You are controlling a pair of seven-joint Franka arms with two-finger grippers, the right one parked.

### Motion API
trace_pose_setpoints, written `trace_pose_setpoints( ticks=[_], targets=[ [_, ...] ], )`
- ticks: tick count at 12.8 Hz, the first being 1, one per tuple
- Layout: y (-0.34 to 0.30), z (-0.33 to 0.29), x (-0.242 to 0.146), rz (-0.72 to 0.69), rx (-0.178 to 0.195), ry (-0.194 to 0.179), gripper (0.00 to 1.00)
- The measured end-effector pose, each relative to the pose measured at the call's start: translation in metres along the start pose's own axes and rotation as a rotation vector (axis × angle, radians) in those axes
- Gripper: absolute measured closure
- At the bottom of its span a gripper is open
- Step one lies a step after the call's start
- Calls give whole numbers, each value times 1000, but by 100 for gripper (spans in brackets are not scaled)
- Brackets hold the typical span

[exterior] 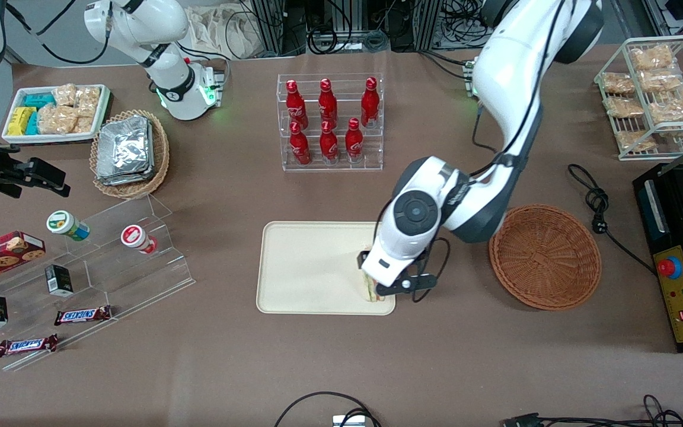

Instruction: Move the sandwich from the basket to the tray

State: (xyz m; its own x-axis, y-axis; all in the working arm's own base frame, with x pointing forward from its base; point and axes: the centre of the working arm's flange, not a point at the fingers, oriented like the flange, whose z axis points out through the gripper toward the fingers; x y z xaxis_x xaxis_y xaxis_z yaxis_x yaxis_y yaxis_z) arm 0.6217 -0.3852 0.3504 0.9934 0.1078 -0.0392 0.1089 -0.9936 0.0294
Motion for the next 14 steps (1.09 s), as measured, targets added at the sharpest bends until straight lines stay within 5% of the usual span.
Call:
trace_pose_setpoints(
  ticks=[7,11,14],
  targets=[
    [-172,-53,-72,79,59,38,0],
    [-271,-133,-37,-21,74,17,0],
    [-323,-190,-5,-92,46,18,0]
  ],
)
